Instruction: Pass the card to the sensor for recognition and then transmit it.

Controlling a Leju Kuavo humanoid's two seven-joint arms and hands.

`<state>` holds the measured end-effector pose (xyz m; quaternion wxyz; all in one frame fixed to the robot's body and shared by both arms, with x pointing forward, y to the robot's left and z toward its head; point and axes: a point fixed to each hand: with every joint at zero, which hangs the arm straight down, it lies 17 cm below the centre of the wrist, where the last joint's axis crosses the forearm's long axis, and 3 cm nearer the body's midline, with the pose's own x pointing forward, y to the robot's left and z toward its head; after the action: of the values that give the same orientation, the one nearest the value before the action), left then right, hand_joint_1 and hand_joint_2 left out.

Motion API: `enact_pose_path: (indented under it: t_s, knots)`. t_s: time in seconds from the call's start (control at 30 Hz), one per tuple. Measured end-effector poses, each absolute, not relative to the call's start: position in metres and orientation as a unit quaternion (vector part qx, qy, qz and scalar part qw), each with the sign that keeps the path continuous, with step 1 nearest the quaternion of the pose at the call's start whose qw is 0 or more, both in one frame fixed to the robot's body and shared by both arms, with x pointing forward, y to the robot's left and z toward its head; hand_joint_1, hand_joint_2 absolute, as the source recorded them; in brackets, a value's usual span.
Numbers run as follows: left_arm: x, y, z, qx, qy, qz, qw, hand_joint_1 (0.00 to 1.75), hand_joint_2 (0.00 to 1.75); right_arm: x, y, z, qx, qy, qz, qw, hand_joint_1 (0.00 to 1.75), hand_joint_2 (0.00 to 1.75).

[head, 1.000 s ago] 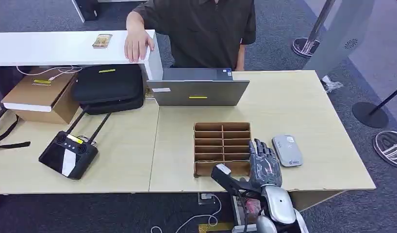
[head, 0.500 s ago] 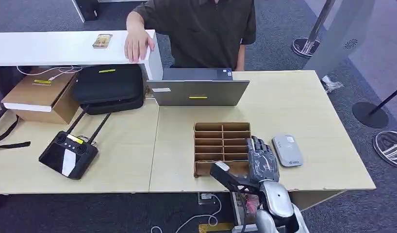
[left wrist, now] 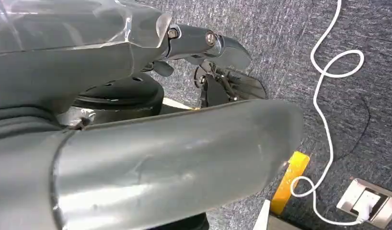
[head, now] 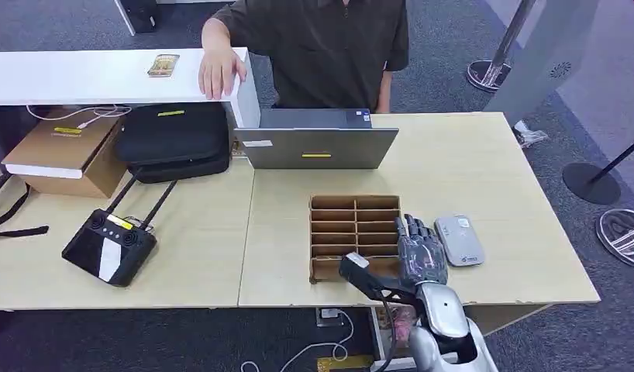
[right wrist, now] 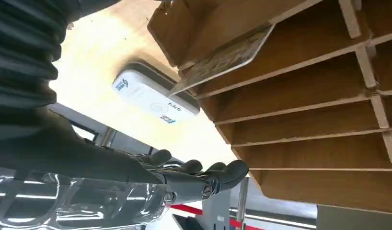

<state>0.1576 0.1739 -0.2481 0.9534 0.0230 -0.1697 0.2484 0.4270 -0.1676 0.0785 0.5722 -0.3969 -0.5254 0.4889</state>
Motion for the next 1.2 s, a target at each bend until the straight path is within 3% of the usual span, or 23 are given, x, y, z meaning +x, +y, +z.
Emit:
enact_pose_path:
  t_s: [0.3,0.33,0.37,0.4,0.43,0.7,0.77,0.93,1.0,1.03,1.07,1.2]
  knots:
    - [0.136,0.181,-0.256,0.028,-0.143,0.24,0.96,0.0,0.0,0.424,-0.19,0.069,-0.412,-0.508,0.497,0.57,0.0,1.75]
    - [0.131,0.181,-0.258,0.027,-0.137,0.237,0.961,0.0,0.0,0.423,-0.193,0.068,-0.414,-0.506,0.497,0.57,0.33,1.75]
    - [0.127,0.183,-0.26,0.027,-0.132,0.234,0.963,0.0,0.0,0.422,-0.195,0.067,-0.416,-0.504,0.497,0.57,1.43,1.75]
    - [0.122,0.184,-0.261,0.026,-0.126,0.231,0.964,0.0,0.0,0.421,-0.198,0.067,-0.418,-0.503,0.496,0.571,1.43,1.75]
    - [0.118,0.185,-0.263,0.026,-0.12,0.229,0.966,0.0,0.0,0.421,-0.201,0.067,-0.419,-0.503,0.496,0.571,1.75,1.75]
    - [0.094,0.197,-0.27,0.032,-0.082,0.217,0.972,0.0,0.0,0.414,-0.213,0.067,-0.427,-0.5,0.49,0.572,1.71,1.75]
    - [0.088,0.198,-0.272,0.033,-0.074,0.216,0.973,0.0,0.0,0.411,-0.216,0.067,-0.429,-0.5,0.489,0.572,1.57,1.75]
    - [0.082,0.201,-0.273,0.031,-0.065,0.215,0.974,0.0,0.0,0.406,-0.218,0.067,-0.43,-0.501,0.486,0.573,1.47,1.75]
    - [0.081,0.202,-0.273,0.031,-0.063,0.215,0.974,0.0,0.0,0.406,-0.218,0.067,-0.428,-0.502,0.487,0.572,1.12,1.75]
    - [0.081,0.202,-0.274,0.031,-0.063,0.216,0.974,0.0,0.0,0.406,-0.217,0.067,-0.428,-0.502,0.488,0.572,0.4,1.75]
    - [0.081,0.203,-0.274,0.031,-0.062,0.216,0.974,0.0,0.0,0.406,-0.217,0.067,-0.427,-0.502,0.489,0.571,0.0,1.75]
    - [0.08,0.203,-0.274,0.031,-0.06,0.219,0.973,0.0,0.0,0.406,-0.216,0.068,-0.426,-0.504,0.491,0.569,0.0,1.75]
